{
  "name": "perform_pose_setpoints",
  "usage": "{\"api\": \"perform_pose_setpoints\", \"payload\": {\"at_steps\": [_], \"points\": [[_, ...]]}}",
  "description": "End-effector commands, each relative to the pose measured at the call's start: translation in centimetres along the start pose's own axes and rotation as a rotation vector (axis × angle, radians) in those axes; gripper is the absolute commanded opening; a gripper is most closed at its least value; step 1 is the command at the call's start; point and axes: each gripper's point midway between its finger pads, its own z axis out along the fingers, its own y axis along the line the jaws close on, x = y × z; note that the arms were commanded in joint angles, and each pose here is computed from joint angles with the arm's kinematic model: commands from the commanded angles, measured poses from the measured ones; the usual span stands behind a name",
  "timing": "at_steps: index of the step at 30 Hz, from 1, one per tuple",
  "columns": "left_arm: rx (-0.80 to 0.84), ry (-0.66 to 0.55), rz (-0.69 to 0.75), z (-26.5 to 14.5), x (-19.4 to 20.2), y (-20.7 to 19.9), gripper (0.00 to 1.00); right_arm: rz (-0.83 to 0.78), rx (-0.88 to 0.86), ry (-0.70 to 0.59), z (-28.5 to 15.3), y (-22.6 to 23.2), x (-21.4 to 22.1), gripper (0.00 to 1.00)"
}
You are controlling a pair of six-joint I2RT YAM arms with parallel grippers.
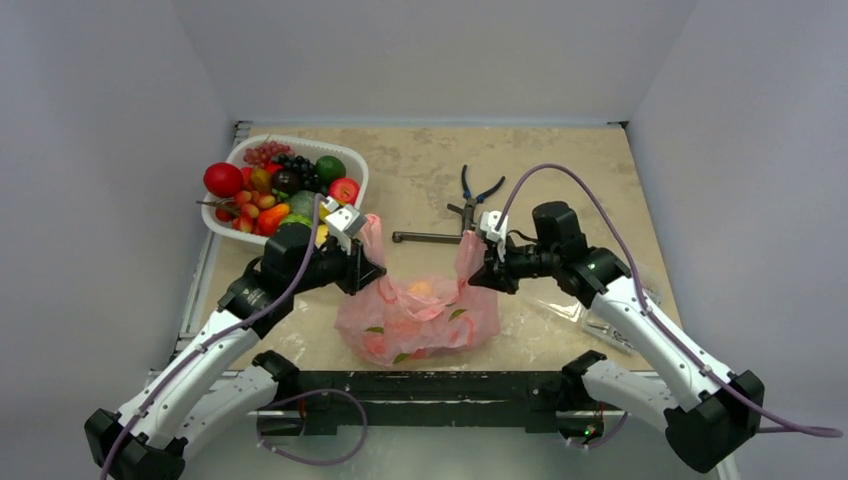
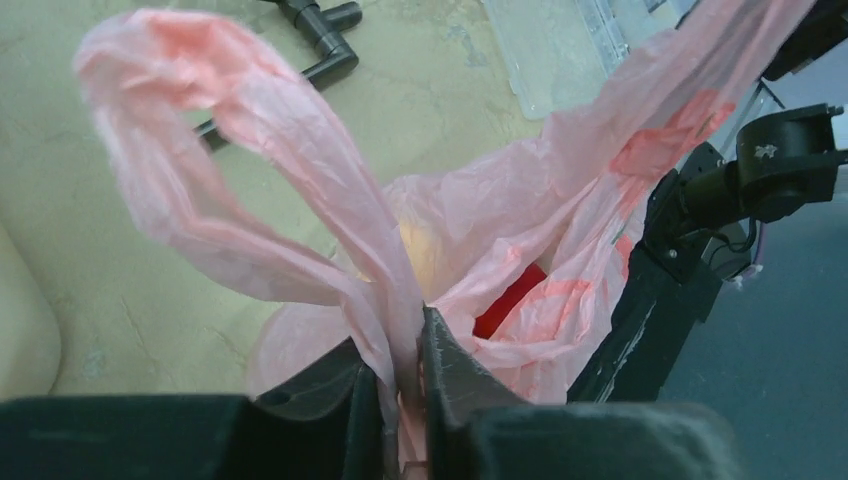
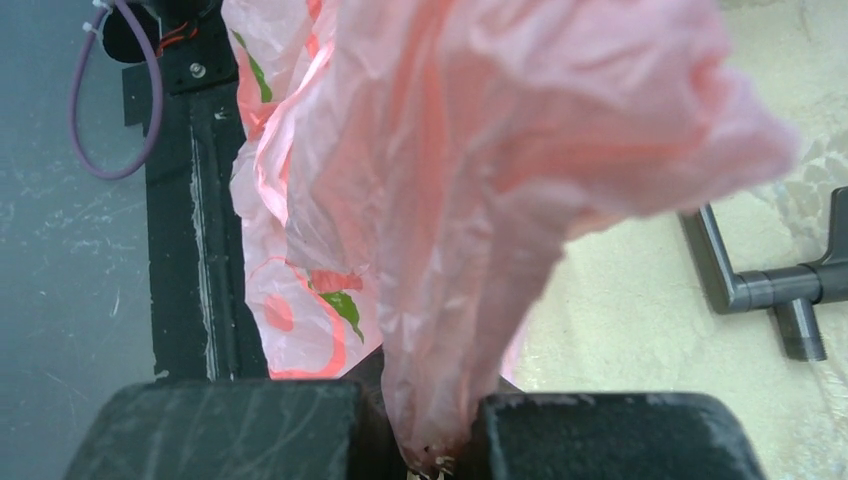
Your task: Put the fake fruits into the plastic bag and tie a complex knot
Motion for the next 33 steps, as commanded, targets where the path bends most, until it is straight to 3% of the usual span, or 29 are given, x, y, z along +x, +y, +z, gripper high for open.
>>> {"api": "perform_pose_setpoints", "payload": {"at_steps": [1, 4, 7, 13, 14, 18, 21, 28, 30, 33], "points": [[0.097, -0.063, 0.134, 0.1, -1.8, -1.8, 0.03, 0.031, 0.010, -0.055, 0.5, -1.0, -3.0, 0.00], [0.237, -0.104, 0.236, -0.5, -2.0, -4.2, 0.00, 0.107, -0.010, -0.062, 1.3, -1.3, -4.1, 0.00], [0.406, -0.140, 0.470, -1.5, -1.1, -6.8, 0.00, 0.161, -0.055, -0.063, 2.2, -1.2, -4.9, 0.00], [0.594, -0.086, 0.822, -1.9, 2.0, -8.4, 0.00, 0.117, -0.112, -0.020, 4.1, 0.2, -5.1, 0.00], [0.595, -0.079, 0.837, -1.7, 2.2, -8.3, 0.00, 0.105, -0.113, -0.014, 4.1, 0.3, -5.3, 0.03], [0.549, -0.086, 0.812, -1.3, 2.2, -7.7, 0.00, 0.115, -0.056, -0.018, 2.5, 0.1, -5.6, 0.57], [0.500, -0.093, 0.762, -1.1, 2.3, -7.1, 0.00, 0.129, -0.005, -0.065, 0.5, 1.0, -4.4, 0.78], [0.463, -0.096, 0.733, -1.4, 2.7, -6.5, 0.00, 0.151, 0.081, -0.230, -0.8, 1.3, -4.5, 0.88], [0.483, -0.096, 0.756, -1.6, 2.8, -6.7, 0.00, 0.184, 0.081, -0.247, -0.3, 0.8, -5.0, 0.96], [0.532, -0.088, 0.803, -1.7, 2.9, -7.3, 0.00, 0.209, 0.067, -0.250, 1.2, 0.0, -4.6, 0.93]]}}
